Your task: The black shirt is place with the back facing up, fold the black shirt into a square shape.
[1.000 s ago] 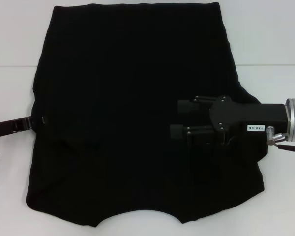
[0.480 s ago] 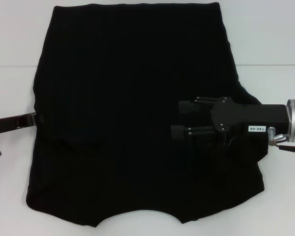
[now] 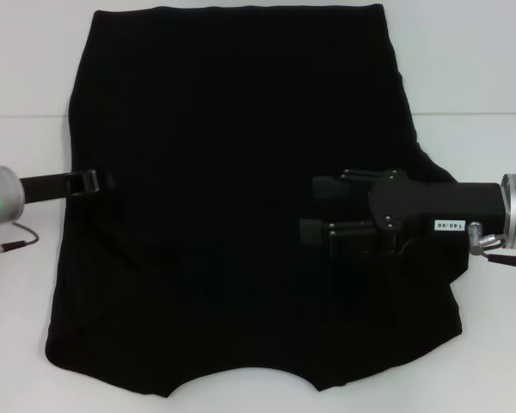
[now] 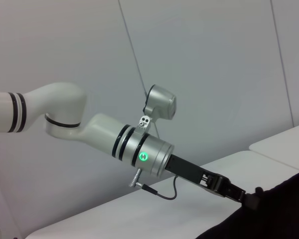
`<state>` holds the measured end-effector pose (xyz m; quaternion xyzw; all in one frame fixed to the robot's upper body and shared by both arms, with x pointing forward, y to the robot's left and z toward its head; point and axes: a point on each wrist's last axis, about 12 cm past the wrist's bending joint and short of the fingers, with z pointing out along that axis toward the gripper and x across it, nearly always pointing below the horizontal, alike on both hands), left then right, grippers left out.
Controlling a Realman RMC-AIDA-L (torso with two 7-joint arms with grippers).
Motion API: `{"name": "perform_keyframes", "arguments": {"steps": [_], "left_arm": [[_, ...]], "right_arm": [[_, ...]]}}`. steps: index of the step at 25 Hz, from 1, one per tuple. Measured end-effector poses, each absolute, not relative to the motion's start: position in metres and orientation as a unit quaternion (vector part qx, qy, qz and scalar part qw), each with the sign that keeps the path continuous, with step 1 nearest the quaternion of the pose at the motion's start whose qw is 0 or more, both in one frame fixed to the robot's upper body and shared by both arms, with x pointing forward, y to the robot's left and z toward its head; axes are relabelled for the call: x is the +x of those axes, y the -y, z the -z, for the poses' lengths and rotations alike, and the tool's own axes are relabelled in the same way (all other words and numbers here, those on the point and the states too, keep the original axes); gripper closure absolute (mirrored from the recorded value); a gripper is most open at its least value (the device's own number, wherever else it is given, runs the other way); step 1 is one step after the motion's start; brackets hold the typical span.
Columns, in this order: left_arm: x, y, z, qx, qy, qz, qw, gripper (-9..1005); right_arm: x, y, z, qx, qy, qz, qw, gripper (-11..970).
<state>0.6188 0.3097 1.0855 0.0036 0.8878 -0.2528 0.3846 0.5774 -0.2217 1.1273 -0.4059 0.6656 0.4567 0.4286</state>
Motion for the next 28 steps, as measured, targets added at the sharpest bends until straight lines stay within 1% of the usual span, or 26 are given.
{"name": "perform_keyframes", "arguments": {"steps": [7, 15, 23, 28], "left_arm": [[0.627, -0.291, -1.089, 0.023, -0.885, 0.266, 0.381, 926], [0.633, -0.282, -1.094, 0.026, -0.88, 0.276, 0.387, 878], [0.631, -0.277, -1.097, 0.019, -0.872, 0.307, 0.381, 647], [0.62, -0.292, -1.09, -0.002, -0.873, 0.31, 0.377, 469]], "right_arm": [[0.578, 0.222, -1.128, -0.407, -0.665, -0.456, 0.429, 92], [0.579, 0.223, -1.129, -0.41, -0.664, -0.453, 0.431, 92], [0.581, 0.223, -1.133, -0.413, -0.662, -0.452, 0.431, 92], [0.583, 0.223, -1.136, -0.413, -0.663, -0.451, 0.431, 93]]}}
